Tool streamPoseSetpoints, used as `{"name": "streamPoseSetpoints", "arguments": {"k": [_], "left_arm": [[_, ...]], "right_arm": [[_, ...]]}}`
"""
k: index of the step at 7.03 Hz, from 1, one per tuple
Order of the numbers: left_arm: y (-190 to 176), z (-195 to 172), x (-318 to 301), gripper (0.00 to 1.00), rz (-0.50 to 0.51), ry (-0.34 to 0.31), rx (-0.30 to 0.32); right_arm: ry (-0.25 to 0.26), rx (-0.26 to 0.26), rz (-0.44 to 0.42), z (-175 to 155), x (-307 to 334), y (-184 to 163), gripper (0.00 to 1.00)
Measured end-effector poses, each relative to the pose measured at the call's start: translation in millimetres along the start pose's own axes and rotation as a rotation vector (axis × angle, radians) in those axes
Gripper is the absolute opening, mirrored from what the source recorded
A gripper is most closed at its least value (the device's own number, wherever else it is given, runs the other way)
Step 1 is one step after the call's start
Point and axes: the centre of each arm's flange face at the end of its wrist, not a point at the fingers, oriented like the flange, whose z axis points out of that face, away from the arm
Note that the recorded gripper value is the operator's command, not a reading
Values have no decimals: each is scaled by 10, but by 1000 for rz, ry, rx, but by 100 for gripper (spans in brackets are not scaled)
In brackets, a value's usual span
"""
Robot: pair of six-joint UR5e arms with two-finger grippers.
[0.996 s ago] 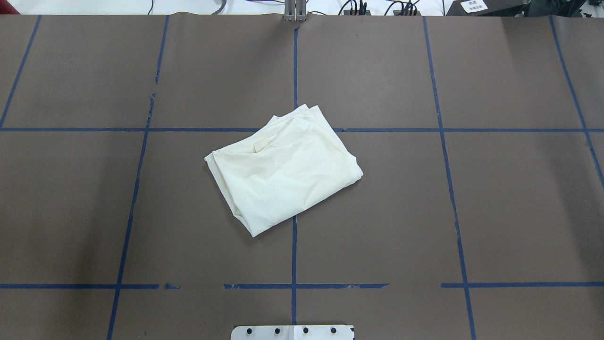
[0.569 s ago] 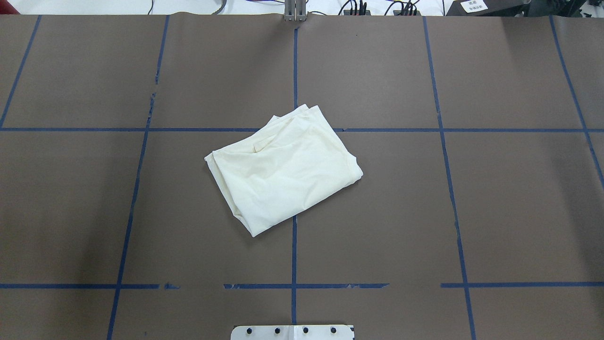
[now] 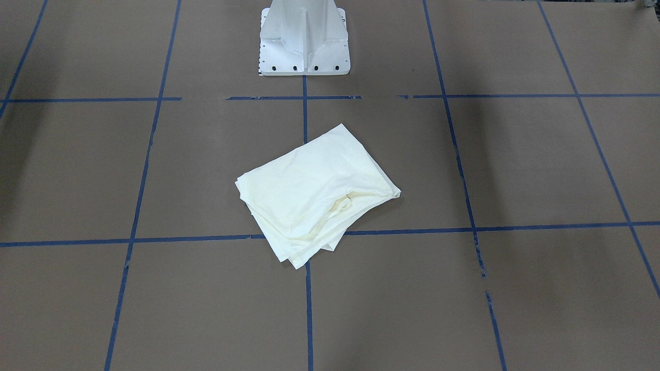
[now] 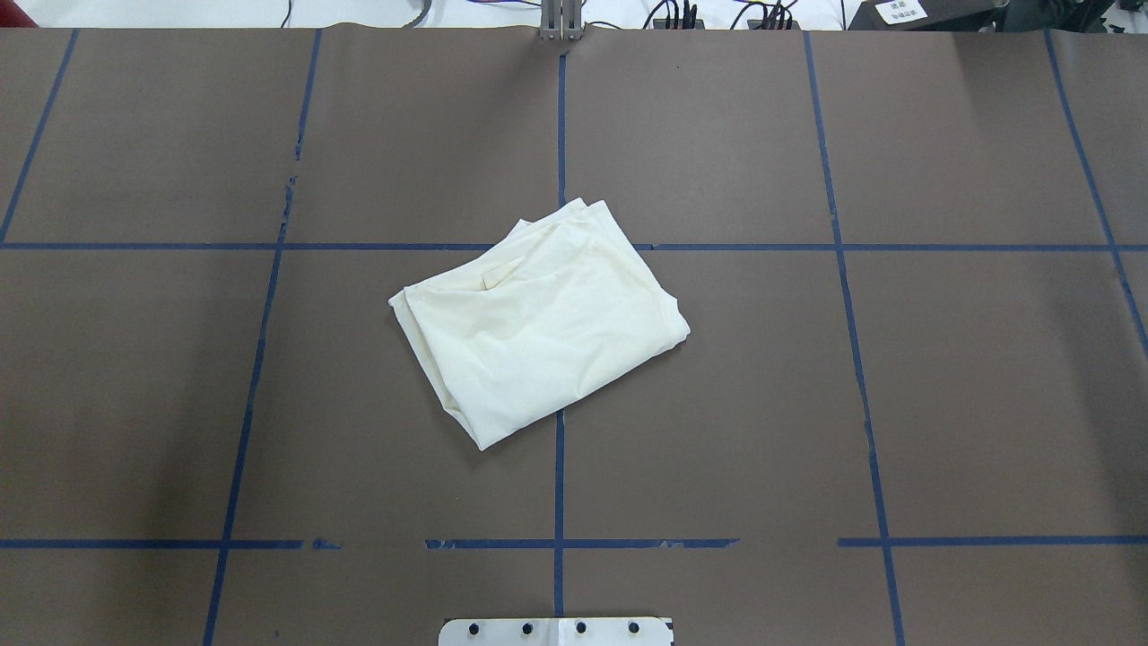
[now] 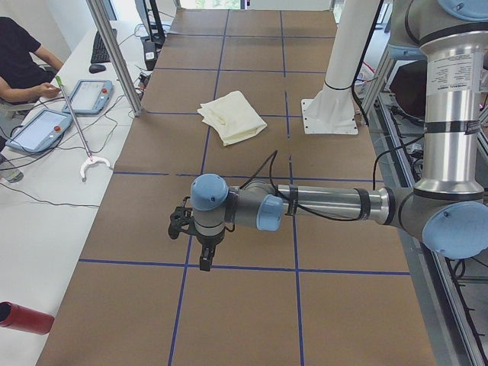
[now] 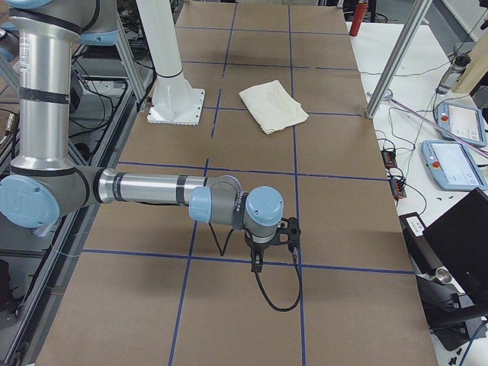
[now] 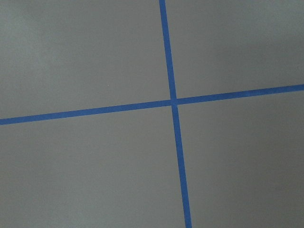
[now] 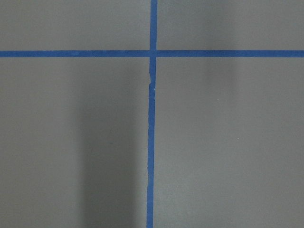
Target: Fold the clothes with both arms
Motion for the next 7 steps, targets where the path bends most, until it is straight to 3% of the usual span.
{"name": "streamPoseSetpoints", "arguments": {"k": [7], "left_arm": [[-2, 8, -8, 100, -78, 0, 2]], "right_arm": [[-28, 11, -7, -43, -72, -40, 100]]}}
